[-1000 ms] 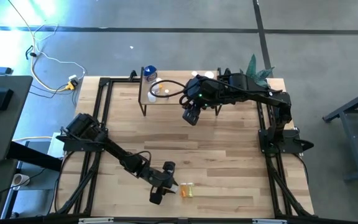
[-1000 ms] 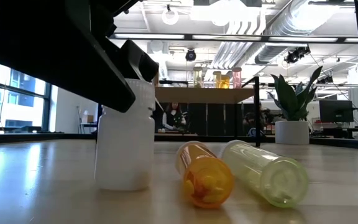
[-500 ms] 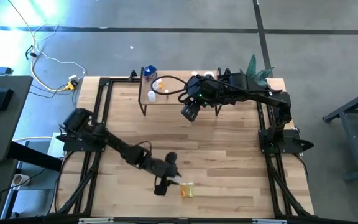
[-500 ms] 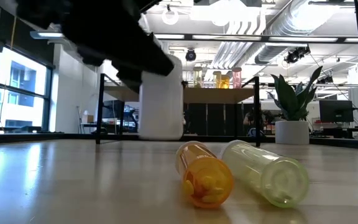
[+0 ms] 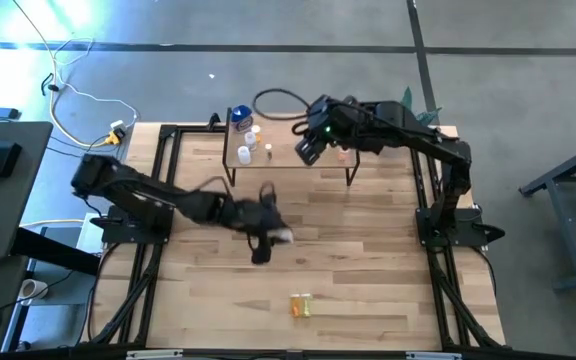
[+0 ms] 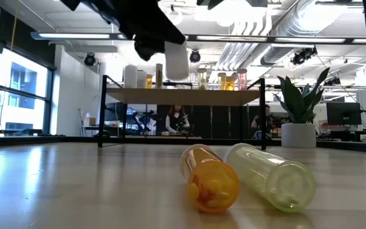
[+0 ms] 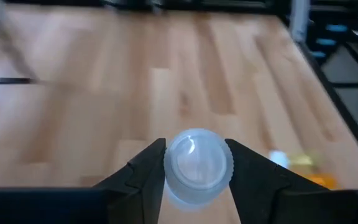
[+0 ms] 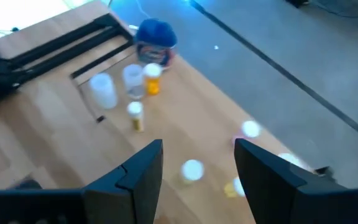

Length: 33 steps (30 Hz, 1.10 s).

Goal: Pick and place medicine bottles onto shelf by color
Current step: Put the big white pill bottle on the shelf

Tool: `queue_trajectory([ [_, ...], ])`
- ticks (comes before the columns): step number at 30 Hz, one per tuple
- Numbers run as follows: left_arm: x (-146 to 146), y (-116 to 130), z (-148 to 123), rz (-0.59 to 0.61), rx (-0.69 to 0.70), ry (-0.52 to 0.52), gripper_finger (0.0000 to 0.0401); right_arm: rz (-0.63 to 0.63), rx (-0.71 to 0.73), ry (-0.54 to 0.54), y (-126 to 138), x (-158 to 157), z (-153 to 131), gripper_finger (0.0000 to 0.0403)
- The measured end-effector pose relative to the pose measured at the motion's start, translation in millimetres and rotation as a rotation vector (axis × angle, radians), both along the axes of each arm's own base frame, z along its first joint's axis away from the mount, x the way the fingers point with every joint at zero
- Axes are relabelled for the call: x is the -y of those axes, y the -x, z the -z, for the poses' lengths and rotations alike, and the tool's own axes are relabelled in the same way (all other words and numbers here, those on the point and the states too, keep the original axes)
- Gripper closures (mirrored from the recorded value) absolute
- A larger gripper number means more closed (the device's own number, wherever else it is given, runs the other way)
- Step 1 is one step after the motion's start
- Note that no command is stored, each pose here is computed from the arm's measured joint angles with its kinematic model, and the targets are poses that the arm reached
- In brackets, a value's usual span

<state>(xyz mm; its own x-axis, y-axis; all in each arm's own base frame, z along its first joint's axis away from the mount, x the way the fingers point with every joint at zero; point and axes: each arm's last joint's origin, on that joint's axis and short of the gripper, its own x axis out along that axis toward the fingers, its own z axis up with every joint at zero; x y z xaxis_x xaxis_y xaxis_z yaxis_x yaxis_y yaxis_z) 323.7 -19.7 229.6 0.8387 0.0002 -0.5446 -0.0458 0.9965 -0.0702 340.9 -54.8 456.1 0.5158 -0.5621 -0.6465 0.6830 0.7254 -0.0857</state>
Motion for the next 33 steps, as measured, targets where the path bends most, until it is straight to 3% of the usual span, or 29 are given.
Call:
queue_trajectory([
  [12,-88,54,-76,-0.247,0.207,-0.161,0.0258,0.081,-0.022,0.041,15,42,-6,0.0213],
  [23,-161,91,-144,-0.498,0.231,-0.372,0.0259,0.121,-0.042,0.054,22,63,-6,0.0213],
  [27,-184,97,-152,-0.572,0.213,-0.366,0.0259,0.135,-0.043,0.054,23,67,-6,0.0213],
  [33,-209,91,-150,-0.617,0.222,-0.272,0.0259,0.137,-0.057,0.063,26,73,-6,0.0213],
])
